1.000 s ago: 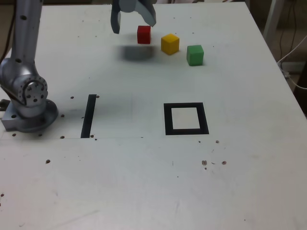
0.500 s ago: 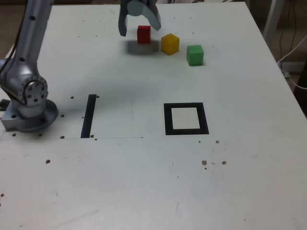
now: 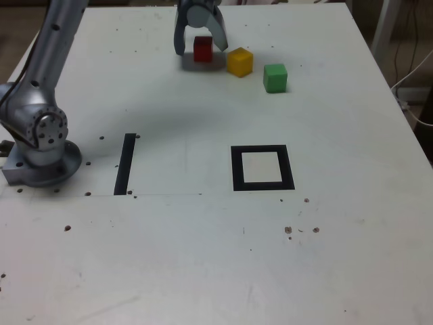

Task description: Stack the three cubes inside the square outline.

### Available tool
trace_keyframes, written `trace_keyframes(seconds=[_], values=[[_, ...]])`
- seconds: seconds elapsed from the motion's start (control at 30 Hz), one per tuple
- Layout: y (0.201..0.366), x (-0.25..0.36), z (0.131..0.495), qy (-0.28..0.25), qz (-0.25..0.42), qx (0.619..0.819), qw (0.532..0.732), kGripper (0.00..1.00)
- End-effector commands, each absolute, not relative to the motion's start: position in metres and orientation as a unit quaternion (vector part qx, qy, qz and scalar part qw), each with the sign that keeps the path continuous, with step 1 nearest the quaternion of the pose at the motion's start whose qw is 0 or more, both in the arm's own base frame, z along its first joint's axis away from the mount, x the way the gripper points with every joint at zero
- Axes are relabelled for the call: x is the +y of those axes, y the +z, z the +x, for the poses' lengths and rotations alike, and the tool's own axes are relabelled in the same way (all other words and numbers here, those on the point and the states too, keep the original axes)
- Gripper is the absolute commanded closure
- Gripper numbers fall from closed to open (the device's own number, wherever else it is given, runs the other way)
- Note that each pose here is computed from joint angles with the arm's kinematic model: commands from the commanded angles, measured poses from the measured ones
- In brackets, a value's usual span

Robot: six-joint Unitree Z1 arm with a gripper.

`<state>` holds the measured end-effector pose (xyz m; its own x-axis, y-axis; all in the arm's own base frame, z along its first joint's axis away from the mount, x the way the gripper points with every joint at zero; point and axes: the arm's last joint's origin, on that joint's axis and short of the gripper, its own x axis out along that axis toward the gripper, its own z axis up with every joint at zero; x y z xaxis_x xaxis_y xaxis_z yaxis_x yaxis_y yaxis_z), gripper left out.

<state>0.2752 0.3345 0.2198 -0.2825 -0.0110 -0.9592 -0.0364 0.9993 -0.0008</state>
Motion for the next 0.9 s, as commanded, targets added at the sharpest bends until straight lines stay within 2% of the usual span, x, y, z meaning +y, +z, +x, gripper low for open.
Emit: trace_keyframes(seconds=[0.0, 0.13, 0.23, 0.87], values=[[0.22, 0.3356, 0.2751, 0.012, -0.016, 0.802, 0.598, 0.43], [0.2206, 0.3353, 0.2751, 0.01, -0.016, 0.801, 0.598, 0.62], [0.2202, 0.3349, 0.275, 0.008, -0.016, 0.801, 0.599, 0.68], [0.2204, 0.3337, 0.2749, 0.003, -0.019, 0.799, 0.6, 0.69]])
